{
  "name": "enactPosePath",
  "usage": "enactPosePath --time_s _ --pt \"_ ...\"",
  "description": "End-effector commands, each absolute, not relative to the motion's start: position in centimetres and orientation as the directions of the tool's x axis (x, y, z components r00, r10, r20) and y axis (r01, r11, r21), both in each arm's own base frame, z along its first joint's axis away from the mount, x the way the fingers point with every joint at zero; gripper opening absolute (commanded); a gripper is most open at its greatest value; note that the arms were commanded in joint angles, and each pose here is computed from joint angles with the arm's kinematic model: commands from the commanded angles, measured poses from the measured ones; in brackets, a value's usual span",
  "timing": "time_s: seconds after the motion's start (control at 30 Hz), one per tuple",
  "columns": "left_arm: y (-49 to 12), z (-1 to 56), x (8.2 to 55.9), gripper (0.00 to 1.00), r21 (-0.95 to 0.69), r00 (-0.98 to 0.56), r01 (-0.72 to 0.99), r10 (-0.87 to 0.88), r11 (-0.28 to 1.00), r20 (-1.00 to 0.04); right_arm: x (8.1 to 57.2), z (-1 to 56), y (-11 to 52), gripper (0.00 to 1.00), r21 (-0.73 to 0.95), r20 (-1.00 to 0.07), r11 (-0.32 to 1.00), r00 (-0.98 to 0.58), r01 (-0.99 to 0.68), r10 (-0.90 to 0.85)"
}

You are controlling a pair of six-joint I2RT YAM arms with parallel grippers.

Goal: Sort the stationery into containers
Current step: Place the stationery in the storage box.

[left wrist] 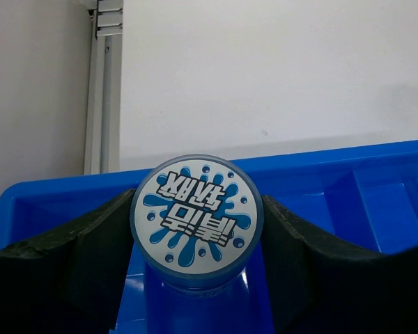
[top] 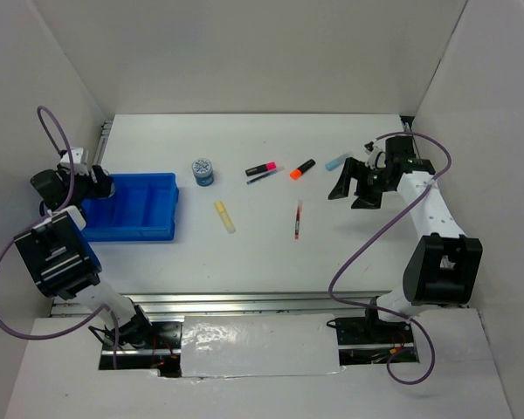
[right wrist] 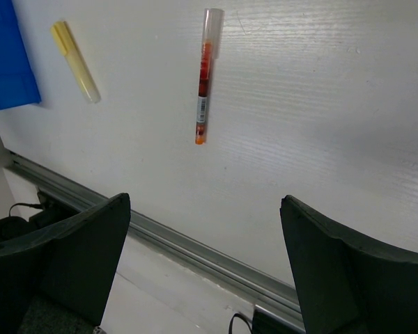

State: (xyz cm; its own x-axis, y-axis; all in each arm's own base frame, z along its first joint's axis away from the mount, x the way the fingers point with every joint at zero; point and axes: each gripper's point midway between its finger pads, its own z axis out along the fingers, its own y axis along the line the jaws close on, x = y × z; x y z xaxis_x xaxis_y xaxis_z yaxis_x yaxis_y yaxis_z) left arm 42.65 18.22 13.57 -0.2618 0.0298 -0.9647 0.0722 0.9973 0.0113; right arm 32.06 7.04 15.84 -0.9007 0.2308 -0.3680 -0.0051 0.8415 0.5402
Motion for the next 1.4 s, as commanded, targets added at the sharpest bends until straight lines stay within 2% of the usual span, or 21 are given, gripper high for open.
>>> enactPosePath --time_s 0.0,0.23,0.3,0.57,0.7,0.73,0.77,0.83,1.17,1.3,1.37 --pt "20.0 18.3 44.2 0.00 0.134 -0.123 0.065 0.141 0.989 -0.982 32.4 16.2 7.7 0.94 0.550 -0.374 0.835 -0.899 -0.016 0.229" --pt "19.8 17.2 43.9 0.00 0.113 -0.141 0.102 0.127 0.988 -0.982 32.6 16.1 8.4 0.94 0.550 -0.373 0.835 -0.901 -0.024 0.220" --pt "19.7 16.5 43.9 0.05 0.097 -0.150 0.101 0.111 0.990 -0.982 32.6 16.1 8.5 0.94 0.546 -0.375 0.837 -0.902 -0.027 0.215" --pt "19.6 15.1 44.2 0.04 0.080 -0.162 0.112 0.097 0.991 -0.982 32.7 15.7 8.9 0.94 0.548 -0.354 0.836 -0.910 -0.016 0.215" --pt "19.5 14.6 44.2 0.07 0.072 -0.161 0.115 0.090 0.991 -0.983 32.7 15.6 9.3 0.94 0.547 -0.356 0.837 -0.912 -0.027 0.204" --pt "19.4 14.5 44.1 0.09 0.064 -0.161 0.117 0.082 0.991 -0.984 32.7 15.6 9.4 0.94 0.547 -0.357 0.837 -0.912 -0.028 0.202" --pt "19.2 14.2 44.0 0.20 0.061 -0.156 0.128 0.081 0.990 -0.984 32.6 15.6 9.4 0.94 0.546 -0.355 0.837 -0.913 -0.030 0.199" --pt "18.8 13.8 43.9 0.26 0.040 -0.155 0.130 0.060 0.991 -0.986 32.7 15.5 9.4 0.94 0.545 -0.350 0.838 -0.915 -0.026 0.199" --pt "18.5 12.6 43.8 0.39 0.021 -0.152 0.128 0.040 0.992 -0.987 32.4 15.8 9.3 0.94 0.539 -0.344 0.842 -0.919 -0.026 0.191" --pt "18.6 12.4 43.8 0.66 0.005 -0.151 0.115 0.022 0.993 -0.988 32.2 15.9 9.3 0.94 0.534 -0.345 0.845 -0.919 -0.028 0.188" --pt "18.4 12.5 43.7 0.70 0.009 -0.148 0.122 0.028 0.993 -0.989 32.0 16.1 9.2 0.95 0.531 -0.352 0.847 -0.917 -0.031 0.187"
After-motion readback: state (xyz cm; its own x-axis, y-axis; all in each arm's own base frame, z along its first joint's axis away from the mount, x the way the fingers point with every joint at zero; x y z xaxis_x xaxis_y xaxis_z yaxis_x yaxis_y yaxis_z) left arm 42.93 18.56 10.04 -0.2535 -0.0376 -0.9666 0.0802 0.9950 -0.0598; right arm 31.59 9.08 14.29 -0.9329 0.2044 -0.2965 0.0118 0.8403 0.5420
